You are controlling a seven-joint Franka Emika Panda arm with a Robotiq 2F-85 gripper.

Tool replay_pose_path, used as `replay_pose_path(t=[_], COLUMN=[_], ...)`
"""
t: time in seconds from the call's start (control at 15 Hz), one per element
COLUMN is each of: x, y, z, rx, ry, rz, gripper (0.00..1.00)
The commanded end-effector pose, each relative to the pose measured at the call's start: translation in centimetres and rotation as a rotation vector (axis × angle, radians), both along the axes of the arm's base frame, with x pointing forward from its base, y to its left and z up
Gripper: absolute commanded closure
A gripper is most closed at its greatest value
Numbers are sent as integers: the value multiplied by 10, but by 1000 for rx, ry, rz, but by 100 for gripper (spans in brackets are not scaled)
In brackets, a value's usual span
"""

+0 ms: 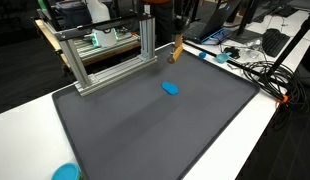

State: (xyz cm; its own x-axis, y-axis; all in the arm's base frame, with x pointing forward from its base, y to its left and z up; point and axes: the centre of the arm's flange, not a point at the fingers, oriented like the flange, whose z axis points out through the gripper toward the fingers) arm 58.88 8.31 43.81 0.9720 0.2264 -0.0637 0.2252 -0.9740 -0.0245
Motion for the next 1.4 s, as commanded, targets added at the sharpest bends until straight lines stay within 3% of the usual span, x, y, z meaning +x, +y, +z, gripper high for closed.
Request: replay_pose_path(t=[0.0,0.13,0.2,0.27,0.4,0.47,0.6,0.87,1.33], x=[10,17,-1,1,2,-10,-9,-14,-17], y=[12,14,12,13,13,13,5,-5,-33], z=[-9,-23,-23,-30,-35,-41,-19,12,31], rx=[-31,-132,-65,-76,-74,-57,-35,-44,70], ry=[113,111,108,114,124,124,39,4,-82], rz=[166,232,162,168,167,240,356,573,918], gripper=[78,78,78,53,53,78,78,78,78])
